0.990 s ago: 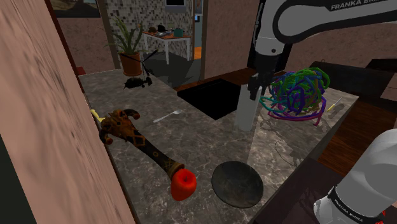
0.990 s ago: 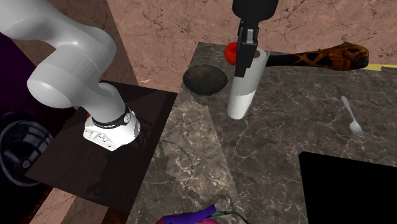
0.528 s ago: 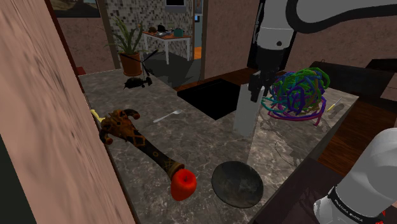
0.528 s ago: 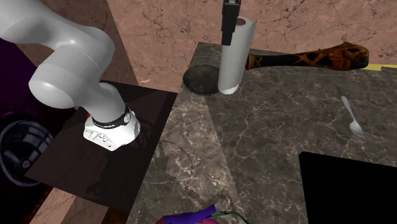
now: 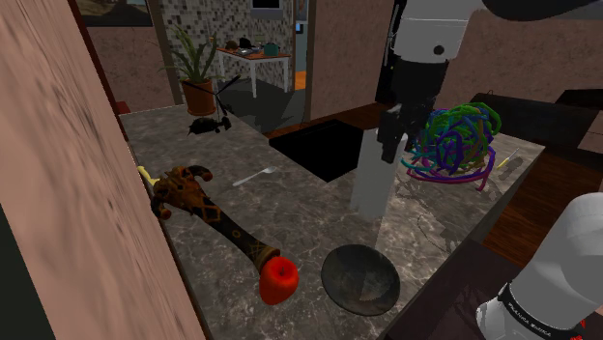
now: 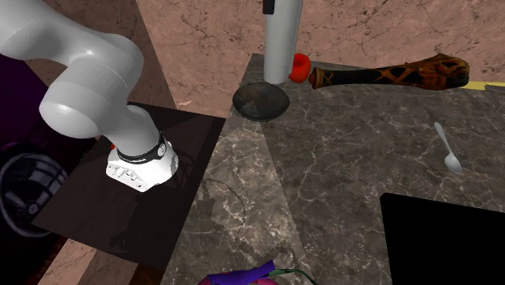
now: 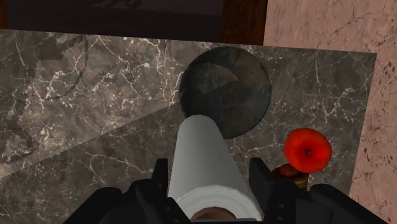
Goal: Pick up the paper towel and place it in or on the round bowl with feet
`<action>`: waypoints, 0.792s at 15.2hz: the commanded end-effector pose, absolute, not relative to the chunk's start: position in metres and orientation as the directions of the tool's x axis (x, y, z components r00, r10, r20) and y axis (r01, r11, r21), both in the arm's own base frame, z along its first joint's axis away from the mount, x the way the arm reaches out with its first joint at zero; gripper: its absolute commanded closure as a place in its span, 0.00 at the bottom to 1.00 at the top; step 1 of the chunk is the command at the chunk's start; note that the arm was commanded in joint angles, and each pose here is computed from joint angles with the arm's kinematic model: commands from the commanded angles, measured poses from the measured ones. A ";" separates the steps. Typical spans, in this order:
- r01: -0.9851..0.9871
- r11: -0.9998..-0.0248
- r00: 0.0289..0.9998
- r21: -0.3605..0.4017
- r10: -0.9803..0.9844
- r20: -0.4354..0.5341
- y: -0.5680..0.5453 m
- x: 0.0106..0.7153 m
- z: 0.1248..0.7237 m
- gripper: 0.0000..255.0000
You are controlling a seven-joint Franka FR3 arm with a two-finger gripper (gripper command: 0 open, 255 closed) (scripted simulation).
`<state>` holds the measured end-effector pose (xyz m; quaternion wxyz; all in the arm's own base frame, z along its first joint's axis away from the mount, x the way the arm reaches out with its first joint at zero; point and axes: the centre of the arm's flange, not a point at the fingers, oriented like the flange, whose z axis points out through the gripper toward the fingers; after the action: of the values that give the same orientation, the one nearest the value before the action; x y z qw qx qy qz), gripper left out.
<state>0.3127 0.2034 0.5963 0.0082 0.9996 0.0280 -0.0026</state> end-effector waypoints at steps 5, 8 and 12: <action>0.055 -0.998 0.998 0.016 0.055 -0.006 0.254 0.277 0.609 1.00; 0.055 -0.998 0.998 0.016 0.055 -0.006 0.254 0.277 0.593 1.00; 0.055 -0.998 0.998 0.016 0.055 -0.006 0.254 0.277 0.572 1.00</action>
<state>0.2757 0.2537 0.5760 0.0084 0.9996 0.0274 -0.0032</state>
